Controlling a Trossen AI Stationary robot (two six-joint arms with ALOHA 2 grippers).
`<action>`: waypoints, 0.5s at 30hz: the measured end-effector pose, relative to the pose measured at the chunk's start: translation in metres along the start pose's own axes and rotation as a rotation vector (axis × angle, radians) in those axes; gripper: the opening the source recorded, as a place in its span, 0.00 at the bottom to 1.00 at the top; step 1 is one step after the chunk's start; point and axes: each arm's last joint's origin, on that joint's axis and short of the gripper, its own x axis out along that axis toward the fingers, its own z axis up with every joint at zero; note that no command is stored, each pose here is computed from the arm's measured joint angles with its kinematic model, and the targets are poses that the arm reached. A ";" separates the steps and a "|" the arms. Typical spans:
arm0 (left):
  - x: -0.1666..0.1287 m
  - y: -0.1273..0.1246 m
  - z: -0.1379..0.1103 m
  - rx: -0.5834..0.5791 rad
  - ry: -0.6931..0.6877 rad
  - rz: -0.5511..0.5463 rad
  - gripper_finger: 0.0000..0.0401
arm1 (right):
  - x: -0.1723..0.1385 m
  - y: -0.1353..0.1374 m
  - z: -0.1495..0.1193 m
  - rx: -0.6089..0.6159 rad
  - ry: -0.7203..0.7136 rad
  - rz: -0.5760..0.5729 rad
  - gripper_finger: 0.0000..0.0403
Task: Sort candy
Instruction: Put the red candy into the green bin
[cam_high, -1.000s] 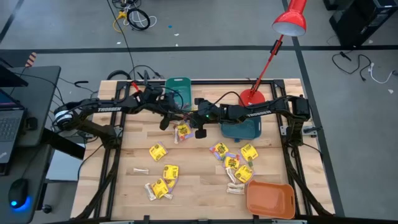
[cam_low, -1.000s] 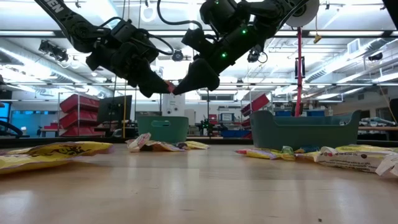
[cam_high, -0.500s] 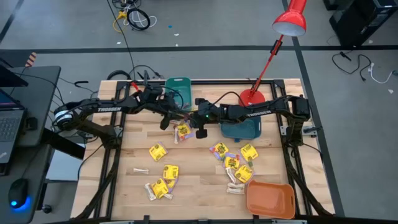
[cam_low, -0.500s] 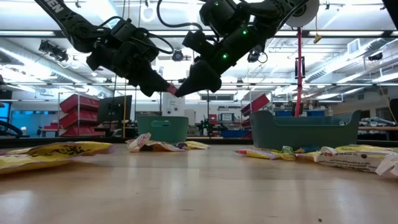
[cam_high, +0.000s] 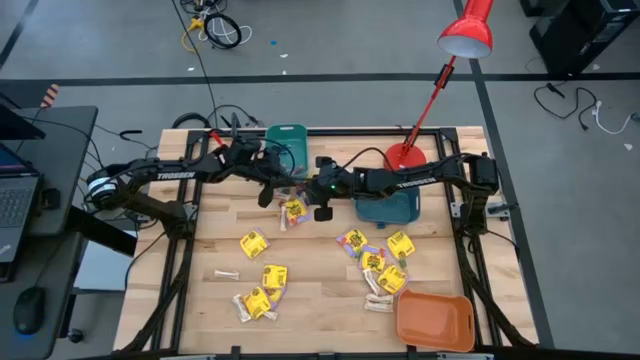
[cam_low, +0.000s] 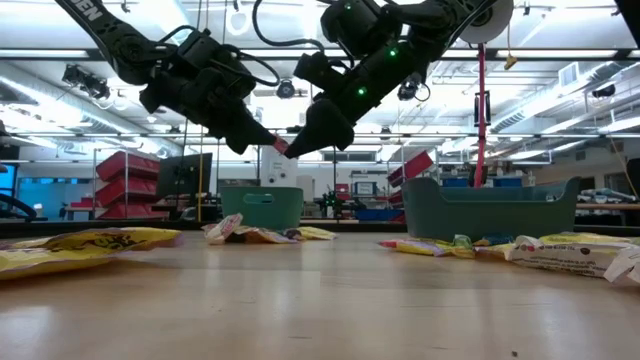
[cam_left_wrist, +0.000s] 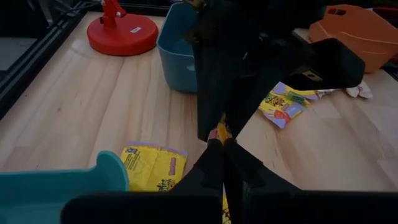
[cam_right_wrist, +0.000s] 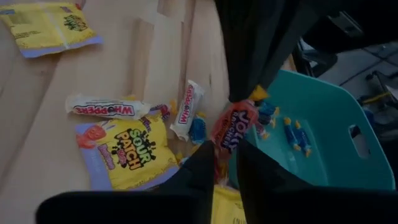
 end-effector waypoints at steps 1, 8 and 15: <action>0.000 0.000 0.000 0.001 -0.002 0.003 0.00 | 0.000 -0.001 -0.001 0.010 0.005 -0.004 0.16; 0.000 0.002 0.000 0.003 0.002 0.048 0.00 | 0.000 -0.005 -0.006 0.035 0.057 -0.046 0.24; -0.007 0.014 -0.002 -0.032 0.018 0.156 0.00 | -0.014 -0.015 -0.011 0.059 0.169 -0.089 0.26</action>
